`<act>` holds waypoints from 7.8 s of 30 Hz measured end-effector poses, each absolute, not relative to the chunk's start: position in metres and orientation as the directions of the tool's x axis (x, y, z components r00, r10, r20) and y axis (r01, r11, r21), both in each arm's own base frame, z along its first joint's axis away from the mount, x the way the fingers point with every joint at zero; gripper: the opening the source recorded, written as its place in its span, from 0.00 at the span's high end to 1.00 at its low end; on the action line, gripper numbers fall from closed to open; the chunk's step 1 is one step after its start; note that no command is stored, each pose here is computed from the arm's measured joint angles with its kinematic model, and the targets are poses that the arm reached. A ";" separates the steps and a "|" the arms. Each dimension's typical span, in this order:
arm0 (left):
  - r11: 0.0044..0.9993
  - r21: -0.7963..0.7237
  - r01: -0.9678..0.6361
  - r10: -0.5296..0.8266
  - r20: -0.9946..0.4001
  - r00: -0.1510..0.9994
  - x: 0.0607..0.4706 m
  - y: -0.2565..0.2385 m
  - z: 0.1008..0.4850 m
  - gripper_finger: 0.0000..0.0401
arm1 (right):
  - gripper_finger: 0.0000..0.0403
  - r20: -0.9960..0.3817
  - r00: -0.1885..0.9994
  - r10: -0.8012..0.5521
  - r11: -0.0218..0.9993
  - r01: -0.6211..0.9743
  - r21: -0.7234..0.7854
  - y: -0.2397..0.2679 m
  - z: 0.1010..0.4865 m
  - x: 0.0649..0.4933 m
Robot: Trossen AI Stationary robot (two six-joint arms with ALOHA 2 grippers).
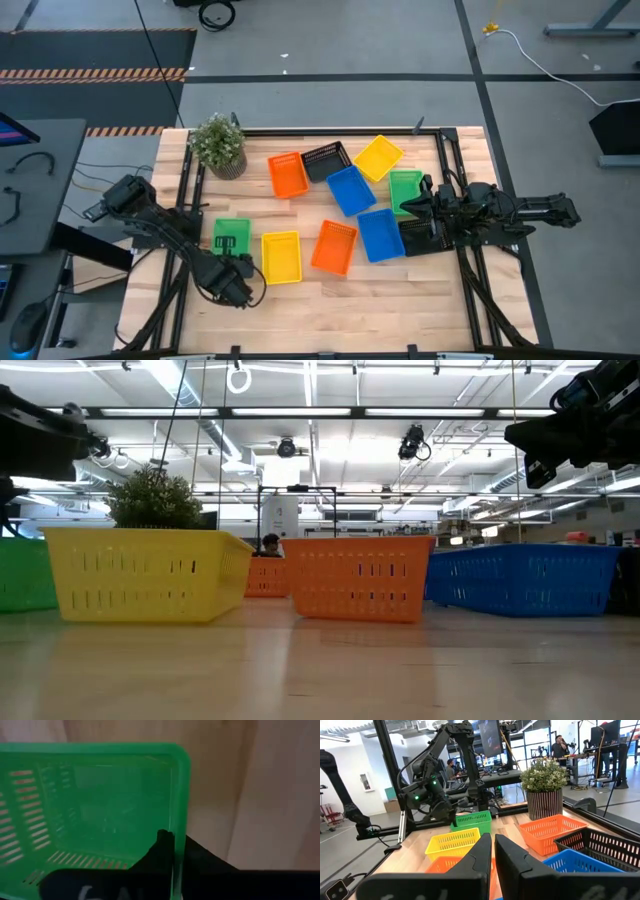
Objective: Stack baskets by color
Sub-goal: Adjust the left green bin and bottom yellow bin, then adjust the bottom orange bin, then adjust the bottom blue bin
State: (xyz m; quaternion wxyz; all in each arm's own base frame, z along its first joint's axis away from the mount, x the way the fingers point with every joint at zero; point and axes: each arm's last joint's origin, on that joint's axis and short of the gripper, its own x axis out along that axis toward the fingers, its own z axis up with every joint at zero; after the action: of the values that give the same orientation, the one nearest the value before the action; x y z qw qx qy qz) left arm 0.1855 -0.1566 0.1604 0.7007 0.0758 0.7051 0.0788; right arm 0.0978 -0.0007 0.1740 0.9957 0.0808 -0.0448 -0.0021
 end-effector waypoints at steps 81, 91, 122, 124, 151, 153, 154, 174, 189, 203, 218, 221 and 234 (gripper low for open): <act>0.975 0.087 -0.202 0.170 -0.881 0.441 0.262 -0.136 0.233 0.56 | 0.93 0.089 0.996 -0.012 0.987 -0.003 0.161 -0.001 0.174 0.098; 0.977 0.059 -0.204 0.208 -0.463 0.861 0.286 -0.171 0.234 0.61 | 0.93 0.093 0.996 -0.011 0.987 -0.004 0.161 -0.001 0.174 0.098; 0.977 0.087 0.196 -0.053 -0.790 0.611 0.384 -0.147 0.177 0.49 | 0.93 0.287 0.958 -0.003 0.927 -0.105 0.360 0.000 0.193 0.094; 0.978 0.092 0.188 -0.042 -0.794 0.606 0.383 -0.144 0.173 0.52 | 0.93 0.307 0.952 -0.011 0.906 -0.120 0.405 -0.001 0.195 0.094; 0.988 0.086 0.132 -0.012 -0.794 0.607 0.394 -0.129 0.194 0.95 | 0.98 -0.089 0.995 -0.036 0.877 0.074 0.474 0.064 0.156 0.102; 0.983 0.086 0.165 -0.034 -0.791 0.610 0.396 -0.131 0.202 0.93 | 0.98 -0.085 0.996 -0.029 0.878 0.067 0.474 0.068 0.156 0.102; 0.979 0.087 0.187 -0.047 -0.790 0.612 0.397 -0.132 0.205 0.91 | 0.98 -0.085 0.996 -0.024 0.879 0.062 0.472 0.071 0.156 0.103; 0.979 0.147 0.139 0.044 -0.826 0.562 0.401 -0.127 0.173 0.52 | 0.98 -0.125 0.981 0.150 0.982 -0.133 0.135 0.167 0.193 0.138; 0.997 0.079 -0.020 0.079 -0.875 0.478 0.394 -0.111 0.175 0.94 | 0.98 -0.105 0.978 0.180 0.980 -0.169 0.108 0.183 0.206 0.138; 0.992 0.112 -0.065 0.127 -0.933 0.336 0.380 -0.107 0.169 0.88 | 0.98 -0.105 0.978 0.182 0.979 -0.170 0.117 0.183 0.206 0.138; 0.996 0.058 -0.068 0.083 -0.887 0.455 0.367 -0.110 0.217 0.71 | 0.98 -0.040 0.989 0.144 0.973 -0.134 0.185 0.170 0.228 0.132; 0.994 0.027 -0.109 0.078 -0.866 0.493 0.360 -0.111 0.234 0.66 | 0.98 -0.153 0.979 0.132 0.977 -0.102 0.186 0.160 0.237 0.136; 0.955 0.225 -0.194 0.297 -0.728 0.618 0.321 -0.174 0.224 0.67 | 0.92 -0.837 0.546 -0.025 0.998 0.059 0.008 0.133 0.220 0.177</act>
State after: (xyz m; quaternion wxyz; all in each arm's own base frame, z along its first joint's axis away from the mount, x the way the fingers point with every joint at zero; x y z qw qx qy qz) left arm 0.3208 -0.1738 0.2240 0.8974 0.0618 0.4149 0.1369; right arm 0.1765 0.1332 0.2198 0.8791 0.0176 0.4757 -0.0238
